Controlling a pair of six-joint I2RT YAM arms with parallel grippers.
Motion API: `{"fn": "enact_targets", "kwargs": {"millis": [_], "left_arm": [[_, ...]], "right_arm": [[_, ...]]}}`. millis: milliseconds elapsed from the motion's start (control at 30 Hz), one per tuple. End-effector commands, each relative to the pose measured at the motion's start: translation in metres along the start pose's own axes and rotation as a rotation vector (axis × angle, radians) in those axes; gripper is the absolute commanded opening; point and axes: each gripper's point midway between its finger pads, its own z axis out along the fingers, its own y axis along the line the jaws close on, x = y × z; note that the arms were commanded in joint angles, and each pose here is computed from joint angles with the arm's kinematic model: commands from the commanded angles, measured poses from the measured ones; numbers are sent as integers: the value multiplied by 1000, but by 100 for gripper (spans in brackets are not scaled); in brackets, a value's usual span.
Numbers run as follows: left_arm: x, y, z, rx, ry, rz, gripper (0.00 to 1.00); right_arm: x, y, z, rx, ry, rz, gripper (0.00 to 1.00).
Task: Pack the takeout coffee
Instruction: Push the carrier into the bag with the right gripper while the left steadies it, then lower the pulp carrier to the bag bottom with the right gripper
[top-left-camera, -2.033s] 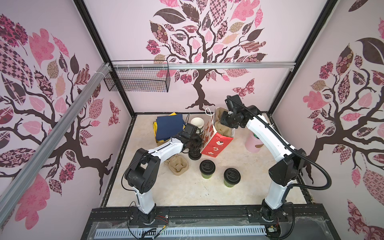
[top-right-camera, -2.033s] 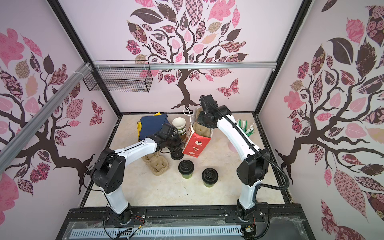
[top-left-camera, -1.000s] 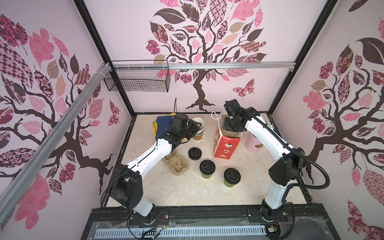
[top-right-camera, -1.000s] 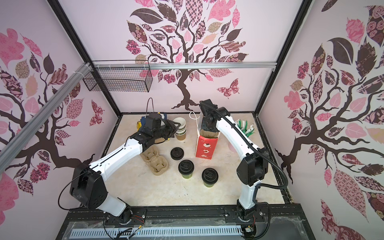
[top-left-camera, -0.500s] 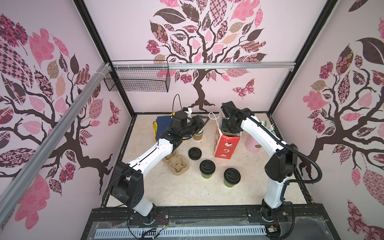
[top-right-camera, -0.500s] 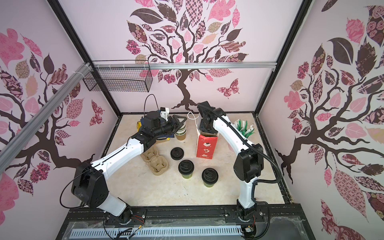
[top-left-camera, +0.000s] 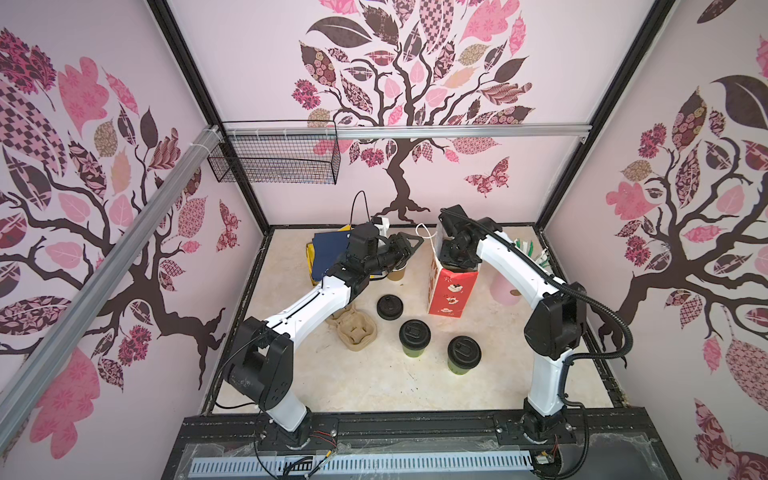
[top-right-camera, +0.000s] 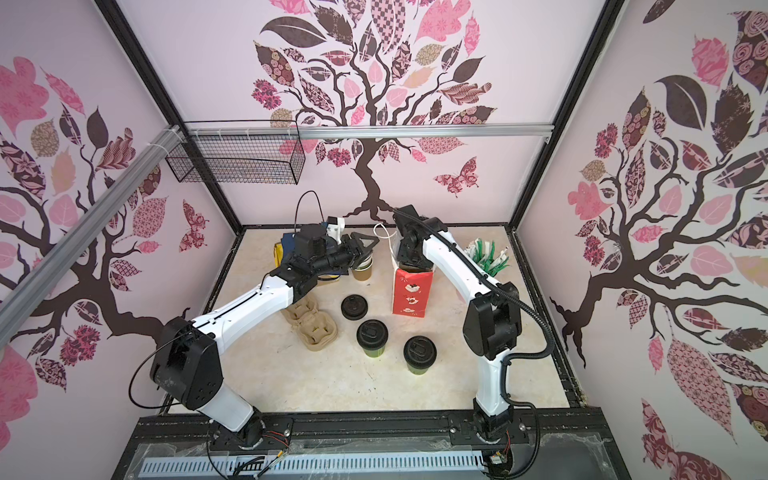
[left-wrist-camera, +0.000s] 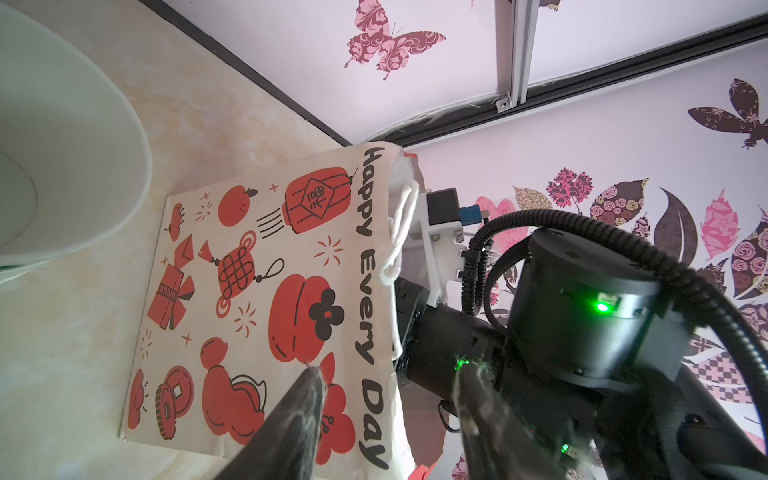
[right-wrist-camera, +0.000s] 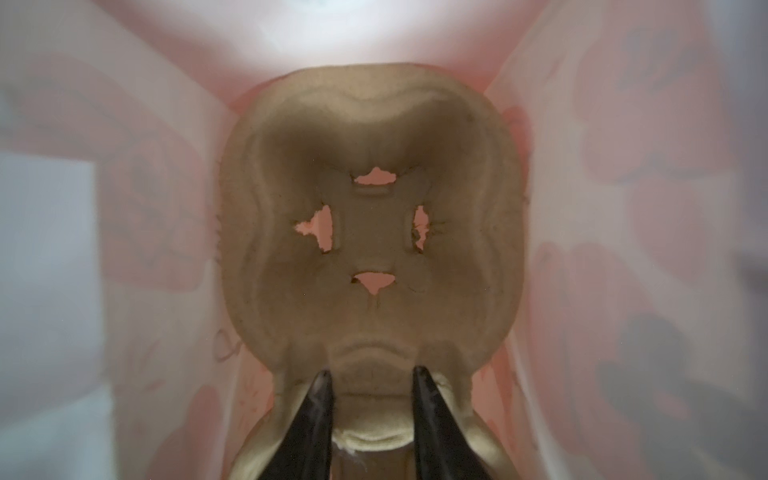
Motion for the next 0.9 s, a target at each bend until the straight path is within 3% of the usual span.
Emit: {"fn": "enact_targets", "kwargs": {"millis": [0, 567, 733, 867], "left_arm": [[-8, -20, -3, 35, -24, 32, 55], [-23, -19, -30, -35, -115, 79, 54], [-26, -22, -35, -43, -126, 93, 54], [-27, -25, -40, -51, -133, 111, 54]], "right_arm": [[11, -7, 21, 43, 49, 39, 12], [33, -18, 56, 77, 120, 35, 16], [35, -20, 60, 80, 131, 32, 36], [31, -19, 55, 69, 118, 37, 43]]}}
